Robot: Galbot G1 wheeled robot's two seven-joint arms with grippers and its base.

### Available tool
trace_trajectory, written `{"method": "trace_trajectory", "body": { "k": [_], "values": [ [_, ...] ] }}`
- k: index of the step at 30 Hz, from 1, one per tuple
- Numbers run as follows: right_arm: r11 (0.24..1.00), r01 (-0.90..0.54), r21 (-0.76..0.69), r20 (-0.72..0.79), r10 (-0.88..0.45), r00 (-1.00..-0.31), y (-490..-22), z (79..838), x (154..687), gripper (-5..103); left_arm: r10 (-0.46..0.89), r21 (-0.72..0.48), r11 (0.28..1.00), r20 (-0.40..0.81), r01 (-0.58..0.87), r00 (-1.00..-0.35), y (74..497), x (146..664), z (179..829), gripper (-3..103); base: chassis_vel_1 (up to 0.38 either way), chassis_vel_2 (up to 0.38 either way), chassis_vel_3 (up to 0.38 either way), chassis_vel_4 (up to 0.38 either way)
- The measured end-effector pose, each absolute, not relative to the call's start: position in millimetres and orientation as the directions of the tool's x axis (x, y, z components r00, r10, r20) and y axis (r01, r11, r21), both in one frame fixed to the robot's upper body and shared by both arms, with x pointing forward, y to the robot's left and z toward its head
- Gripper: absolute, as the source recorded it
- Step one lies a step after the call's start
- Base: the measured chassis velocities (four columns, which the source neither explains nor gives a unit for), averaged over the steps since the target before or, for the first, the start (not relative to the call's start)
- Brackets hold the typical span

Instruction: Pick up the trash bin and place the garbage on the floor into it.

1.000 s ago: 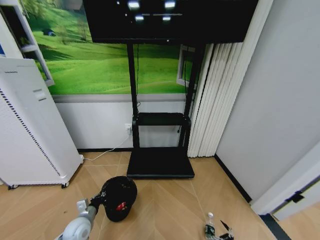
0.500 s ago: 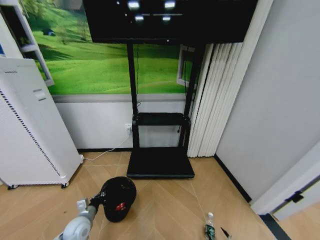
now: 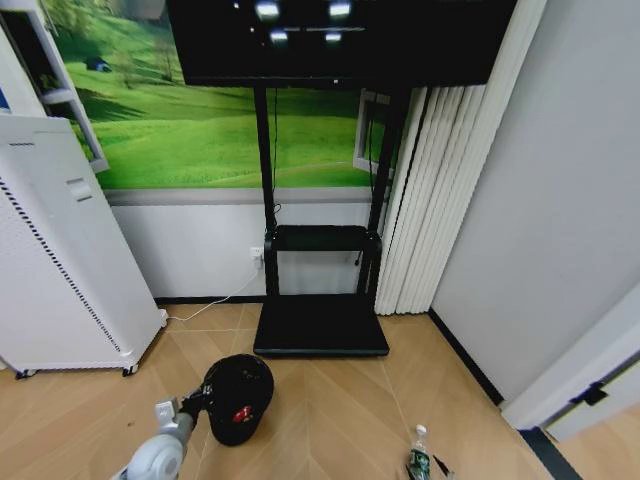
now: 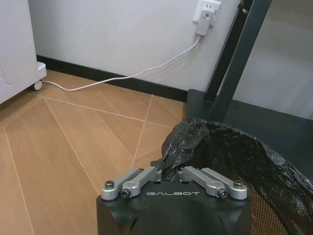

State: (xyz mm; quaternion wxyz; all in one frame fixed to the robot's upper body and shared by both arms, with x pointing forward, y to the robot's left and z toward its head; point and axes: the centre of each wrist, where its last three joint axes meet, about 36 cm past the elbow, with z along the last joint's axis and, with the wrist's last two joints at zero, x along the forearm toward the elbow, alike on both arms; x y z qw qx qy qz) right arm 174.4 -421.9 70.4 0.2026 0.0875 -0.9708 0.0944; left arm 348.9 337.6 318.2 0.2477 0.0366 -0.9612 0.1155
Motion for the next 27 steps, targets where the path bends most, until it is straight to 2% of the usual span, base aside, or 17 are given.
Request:
{"method": "trace_trajectory", "body": {
  "k": [8, 10, 14, 15, 16, 18, 19, 21, 22, 25, 26, 27],
  "values": [
    [0.965, -0.213, -0.152, 0.410, -0.135, -0.902, -418, 66, 186, 101, -0.007, -0.207, 0.971, 0.481, -0.121, -0.877, 336, 347, 320, 6, 0.000, 0.000, 0.000, 0.000],
    [0.965, -0.212, -0.155, 0.416, -0.132, -0.900, -417, 62, 190, 94, 0.000, -0.212, 0.970, 0.477, -0.115, -0.879, 333, 347, 322, 6, 0.000, 0.000, 0.000, 0.000],
    [0.965, -0.211, -0.155, 0.422, -0.129, -0.897, -416, 59, 193, 91, 0.004, -0.215, 0.970, 0.475, -0.112, -0.880, 332, 346, 324, 6, 0.000, 0.000, 0.000, 0.000],
    [0.965, -0.214, -0.153, 0.427, -0.131, -0.895, -416, 58, 194, 86, 0.005, -0.215, 0.970, 0.475, -0.111, -0.880, 332, 346, 324, 6, 0.000, 0.000, 0.000, 0.000],
    [0.965, -0.214, -0.153, 0.427, -0.131, -0.895, -416, 58, 194, 86, 0.005, -0.215, 0.970, 0.475, -0.111, -0.880, 332, 346, 324, 6, 0.000, 0.000, 0.000, 0.000],
    [0.965, -0.215, -0.152, 0.430, -0.132, -0.893, -415, 57, 196, 76, 0.008, -0.217, 0.970, 0.473, -0.108, -0.881, 331, 345, 325, 6, 0.000, 0.000, 0.000, 0.000],
    [0.965, -0.215, -0.152, 0.430, -0.132, -0.893, -415, 57, 196, 76, 0.008, -0.217, 0.970, 0.473, -0.108, -0.881, 331, 345, 325, 6, 0.000, 0.000, 0.000, 0.000],
    [0.965, -0.215, -0.151, 0.429, -0.132, -0.894, -416, 57, 196, 65, 0.009, -0.217, 0.970, 0.470, -0.105, -0.882, 331, 345, 326, 6, 0.000, 0.000, 0.000, 0.000],
    [0.965, -0.215, -0.151, 0.428, -0.132, -0.894, -416, 57, 195, 65, 0.010, -0.217, 0.970, 0.470, -0.105, -0.883, 331, 345, 326, 6, 0.000, 0.000, 0.000, 0.000],
    [0.965, -0.213, -0.150, 0.425, -0.131, -0.896, -418, 59, 195, 54, 0.010, -0.218, 0.970, 0.467, -0.104, -0.884, 330, 347, 327, 6, 0.000, 0.000, 0.000, 0.000],
    [0.965, -0.213, -0.150, 0.425, -0.131, -0.896, -418, 59, 195, 54, 0.010, -0.218, 0.970, 0.467, -0.104, -0.884, 330, 347, 327, 6, 0.000, 0.000, 0.000, 0.000],
    [0.966, -0.212, -0.150, 0.424, -0.131, -0.896, -420, 60, 193, 43, 0.012, -0.219, 0.970, 0.467, -0.102, -0.884, 330, 347, 327, 6, 0.000, 0.000, 0.000, 0.000]
  ]
}}
